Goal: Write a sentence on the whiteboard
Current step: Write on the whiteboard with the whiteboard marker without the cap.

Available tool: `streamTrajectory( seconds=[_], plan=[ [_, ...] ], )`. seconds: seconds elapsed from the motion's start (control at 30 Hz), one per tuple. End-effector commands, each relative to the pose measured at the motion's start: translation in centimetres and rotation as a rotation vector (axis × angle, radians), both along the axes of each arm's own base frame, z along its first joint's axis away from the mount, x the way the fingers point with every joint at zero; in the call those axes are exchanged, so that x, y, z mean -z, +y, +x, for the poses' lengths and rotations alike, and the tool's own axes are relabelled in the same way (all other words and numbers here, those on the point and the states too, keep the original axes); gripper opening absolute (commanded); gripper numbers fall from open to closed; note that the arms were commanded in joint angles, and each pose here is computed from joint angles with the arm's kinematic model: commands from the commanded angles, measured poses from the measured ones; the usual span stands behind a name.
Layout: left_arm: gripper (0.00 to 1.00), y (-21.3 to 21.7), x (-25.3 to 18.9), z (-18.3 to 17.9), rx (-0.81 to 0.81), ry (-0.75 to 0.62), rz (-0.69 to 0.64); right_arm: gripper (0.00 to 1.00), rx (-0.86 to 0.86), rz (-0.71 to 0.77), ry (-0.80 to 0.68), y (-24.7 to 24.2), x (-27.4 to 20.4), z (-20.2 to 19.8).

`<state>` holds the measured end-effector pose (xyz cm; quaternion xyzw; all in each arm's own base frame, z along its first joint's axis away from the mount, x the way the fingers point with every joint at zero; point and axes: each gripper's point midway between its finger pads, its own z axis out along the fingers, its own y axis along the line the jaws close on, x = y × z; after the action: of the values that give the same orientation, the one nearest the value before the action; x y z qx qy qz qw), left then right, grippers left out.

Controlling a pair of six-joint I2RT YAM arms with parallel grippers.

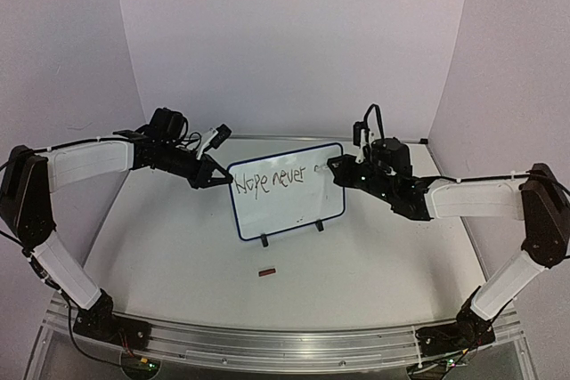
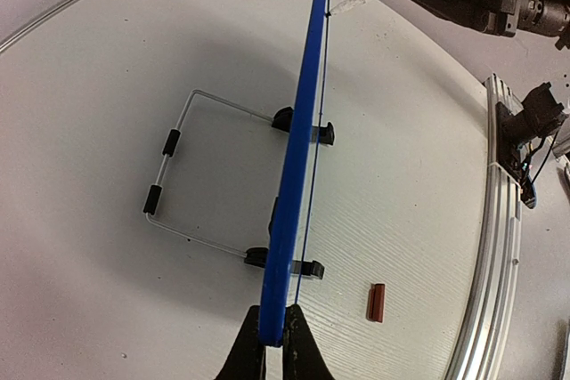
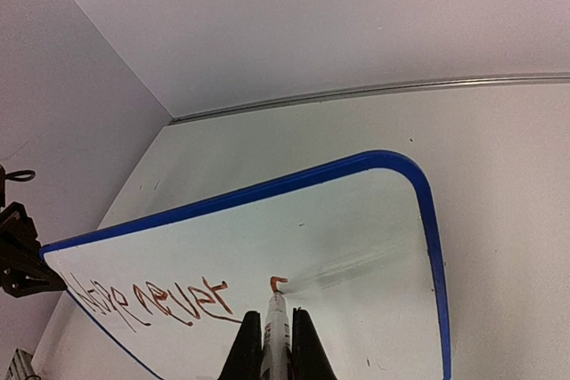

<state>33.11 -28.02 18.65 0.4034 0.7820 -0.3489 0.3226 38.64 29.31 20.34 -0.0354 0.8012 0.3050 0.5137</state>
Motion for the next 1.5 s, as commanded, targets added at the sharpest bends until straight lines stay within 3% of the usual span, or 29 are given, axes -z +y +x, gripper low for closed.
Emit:
streamTrajectory(
  seconds=[0.0,0.77,1.47],
  plan=[
    [0.00,0.4,1.9,0.7,-0.013,-0.022,0.077,0.00,0.027,-0.024,0.019,-0.5,0.8,0.2],
    [0.00,0.4,2.0,0.7,-0.012,-0.017,0.075,0.00,0.049,0.014,-0.100,-1.0,-4.9,0.4],
    [0.00,0.4,2.0,0.7,-0.011,-0.018,0.077,0.00,0.060,-0.013,0.006,-1.5,-0.4,-0.2]
  ],
)
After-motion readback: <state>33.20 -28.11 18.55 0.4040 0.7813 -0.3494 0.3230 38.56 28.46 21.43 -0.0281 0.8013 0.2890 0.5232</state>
